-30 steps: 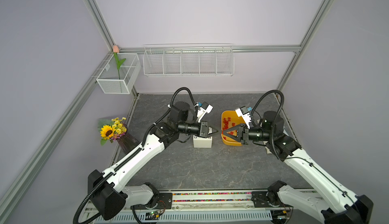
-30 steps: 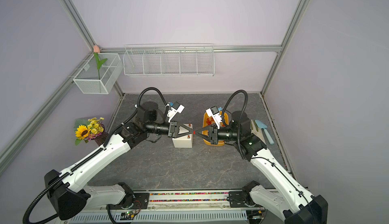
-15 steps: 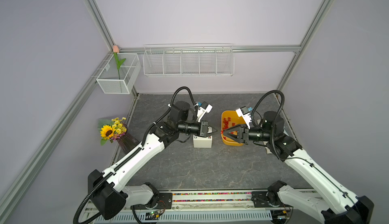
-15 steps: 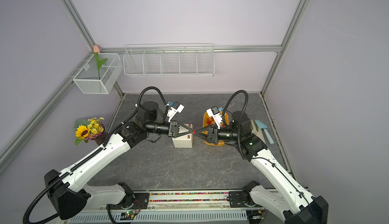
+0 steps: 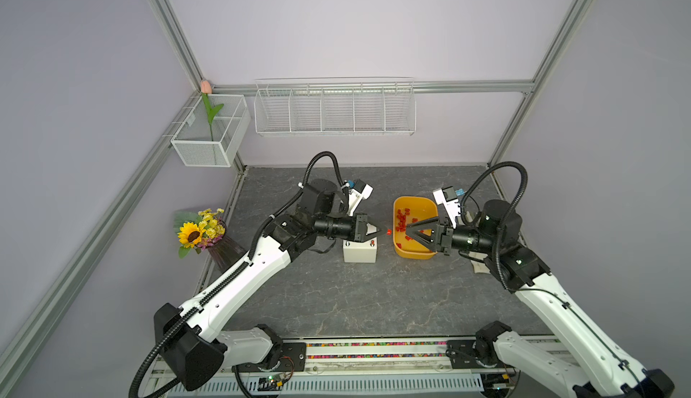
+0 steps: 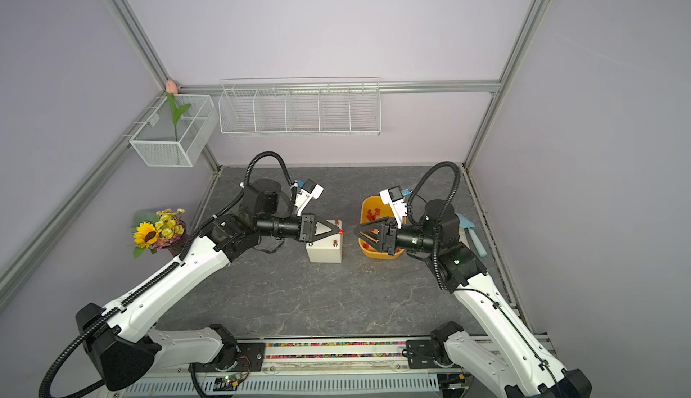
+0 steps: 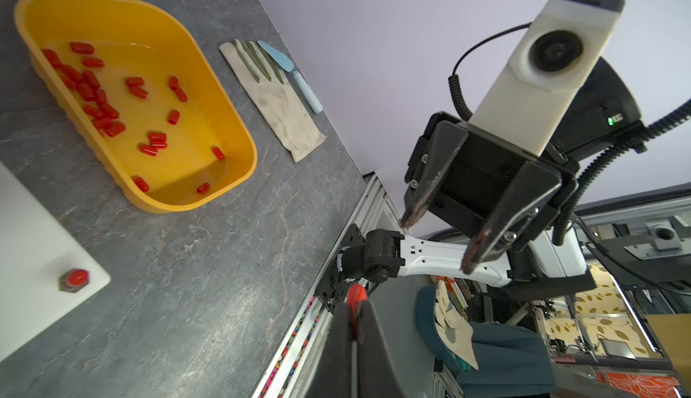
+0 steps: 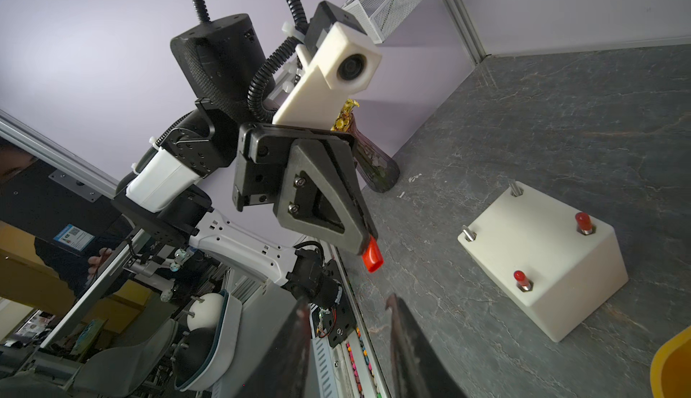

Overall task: Cover the protruding screws with screw protection sleeves
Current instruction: Attach the screw protection sleeve to the screw.

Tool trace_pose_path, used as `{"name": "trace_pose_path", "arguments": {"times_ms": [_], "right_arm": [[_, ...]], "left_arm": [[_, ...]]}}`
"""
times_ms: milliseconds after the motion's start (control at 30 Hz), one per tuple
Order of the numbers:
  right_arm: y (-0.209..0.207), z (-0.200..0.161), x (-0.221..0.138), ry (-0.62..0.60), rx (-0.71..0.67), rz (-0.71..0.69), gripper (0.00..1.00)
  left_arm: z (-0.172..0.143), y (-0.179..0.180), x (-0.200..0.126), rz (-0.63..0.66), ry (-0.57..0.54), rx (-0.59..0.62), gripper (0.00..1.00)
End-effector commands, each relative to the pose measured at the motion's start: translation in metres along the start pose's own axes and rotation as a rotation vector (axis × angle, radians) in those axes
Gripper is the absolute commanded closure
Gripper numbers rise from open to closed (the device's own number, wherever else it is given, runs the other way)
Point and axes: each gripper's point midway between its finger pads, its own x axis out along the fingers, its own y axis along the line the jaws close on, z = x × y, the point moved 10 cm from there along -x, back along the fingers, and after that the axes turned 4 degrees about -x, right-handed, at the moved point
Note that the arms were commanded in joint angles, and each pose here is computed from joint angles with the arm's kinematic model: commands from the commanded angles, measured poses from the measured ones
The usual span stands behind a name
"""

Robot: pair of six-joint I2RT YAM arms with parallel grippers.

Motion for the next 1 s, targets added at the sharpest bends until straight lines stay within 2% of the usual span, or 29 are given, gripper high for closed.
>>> {"name": "trace_pose_path", "arguments": {"times_ms": [0,233,367,600,967], "right_arm": [[-0.010,-0.011,-0.002,0.017,-0.010,-0.065,0.62],[-0.024,-0.023,-0.001,0.072,-0.011,-0.167,0.60],[-0.030,-0.031,0.000,0.132,-0.054,-0.279,0.55],[-0.037,-0.043,0.014,0.219,-0.098,-0.372,0.52],[-0.035,-0.033,0.041,0.259,-0.171,-0.406,0.51]], "left_arm": [[0.004,-0.004,-0.012,0.071,-0.039,0.034,0.94],[0.007,0.008,-0.019,0.182,-0.067,-0.002,0.94],[0.012,0.024,-0.022,0.286,-0.075,-0.049,0.94],[0.020,0.040,-0.018,0.410,-0.060,-0.076,0.94],[0.031,0.057,-0.023,0.553,-0.057,-0.110,0.94]]}}
